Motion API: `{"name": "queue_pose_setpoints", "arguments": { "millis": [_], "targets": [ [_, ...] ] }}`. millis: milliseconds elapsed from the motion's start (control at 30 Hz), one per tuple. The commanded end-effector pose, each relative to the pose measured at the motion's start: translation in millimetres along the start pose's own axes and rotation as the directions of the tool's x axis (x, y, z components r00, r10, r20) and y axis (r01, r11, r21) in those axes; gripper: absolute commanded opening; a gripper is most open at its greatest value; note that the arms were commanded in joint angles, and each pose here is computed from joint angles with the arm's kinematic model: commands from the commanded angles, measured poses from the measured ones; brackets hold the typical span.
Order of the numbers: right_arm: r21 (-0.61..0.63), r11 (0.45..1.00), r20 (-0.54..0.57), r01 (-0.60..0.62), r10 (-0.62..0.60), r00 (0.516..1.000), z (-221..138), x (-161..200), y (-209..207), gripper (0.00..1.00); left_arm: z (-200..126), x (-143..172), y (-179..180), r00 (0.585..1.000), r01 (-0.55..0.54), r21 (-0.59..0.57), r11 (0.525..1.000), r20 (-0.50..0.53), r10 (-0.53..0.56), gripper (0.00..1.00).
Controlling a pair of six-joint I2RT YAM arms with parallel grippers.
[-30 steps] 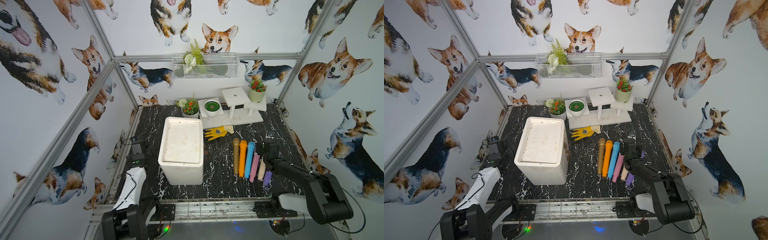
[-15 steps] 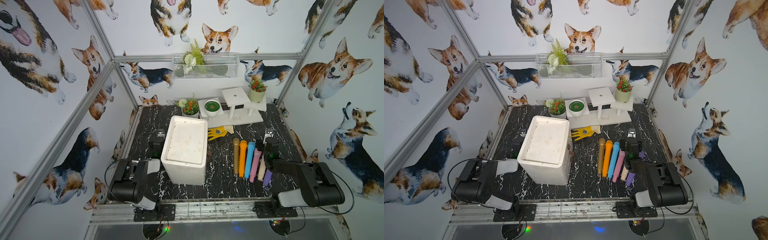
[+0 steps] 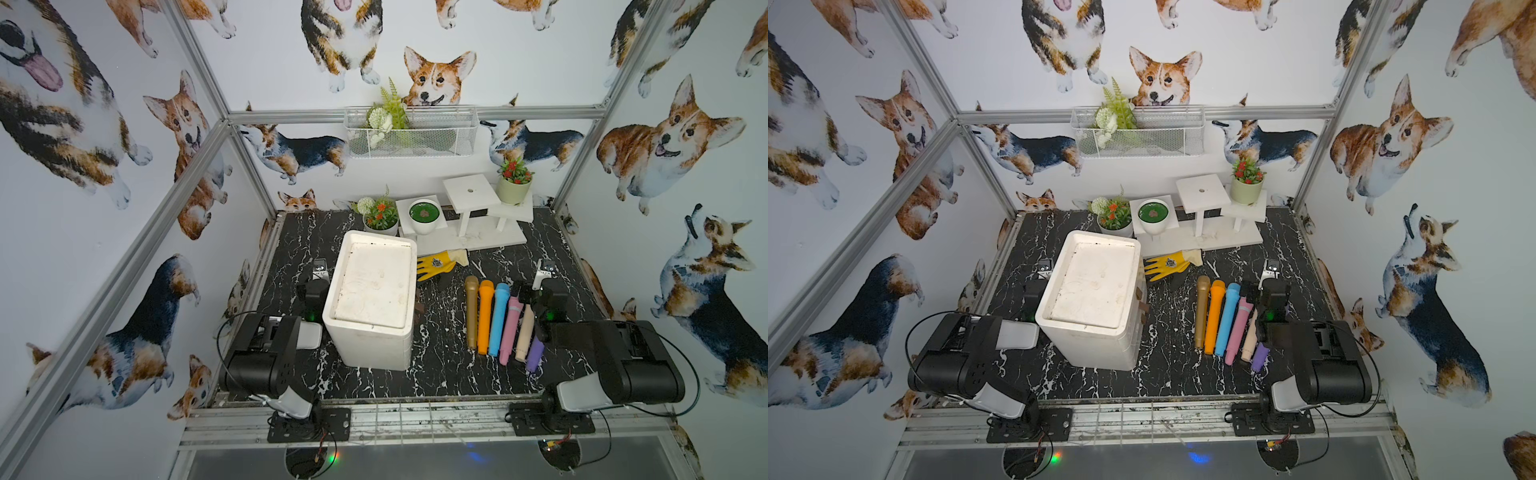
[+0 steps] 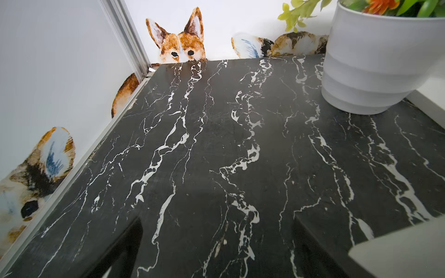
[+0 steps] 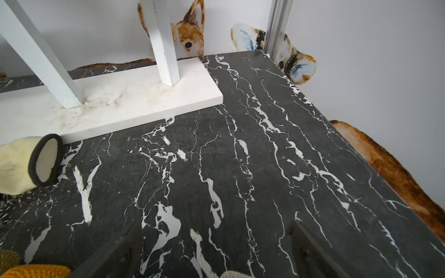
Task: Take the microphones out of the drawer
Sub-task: Reset both arms
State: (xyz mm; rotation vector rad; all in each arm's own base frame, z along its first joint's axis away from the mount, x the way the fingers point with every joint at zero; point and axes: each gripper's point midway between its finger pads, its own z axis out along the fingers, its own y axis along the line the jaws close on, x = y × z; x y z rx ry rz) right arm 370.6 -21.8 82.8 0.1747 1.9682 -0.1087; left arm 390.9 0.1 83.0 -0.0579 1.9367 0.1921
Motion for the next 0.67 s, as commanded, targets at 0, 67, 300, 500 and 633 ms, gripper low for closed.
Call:
{"name": "queue_pose_setpoints", "arguments": {
  "millis": [0, 67, 300, 500, 633],
  "targets": [
    [-0.011, 1.000, 0.038, -0.015, 0.015, 0.999, 0.6, -8.4, 1.9, 1.00, 0.1, -9.7, 1.1, 0.999, 0.003, -0.008, 1.000, 0.037, -0.003, 1.00],
    [-0.011, 1.000, 0.031, -0.016, 0.017, 0.999, 0.3, -8.6, 1.9, 1.00, 0.2, -10.0, 1.3, 0.999, 0.005, -0.007, 1.000, 0.036, -0.005, 1.00],
    [-0.013, 1.000, 0.033, -0.016, 0.017, 0.999, 0.3, -9.0, 2.6, 1.00, 0.5, -10.6, 0.9, 0.999, 0.005, -0.006, 1.000, 0.038, -0.005, 1.00],
    [-0.012, 1.000, 0.031, -0.015, 0.015, 0.999, 0.8, -8.7, 2.3, 1.00, 10.6, -6.0, 3.2, 0.999, 0.037, 0.042, 0.998, -0.013, -0.036, 1.00],
    [-0.012, 1.000, 0.031, -0.016, 0.017, 0.999, 0.5, -8.3, 2.2, 1.00, 2.5, -9.1, -2.1, 1.000, 0.015, 0.056, 0.998, 0.025, -0.016, 1.00]
  ]
}}
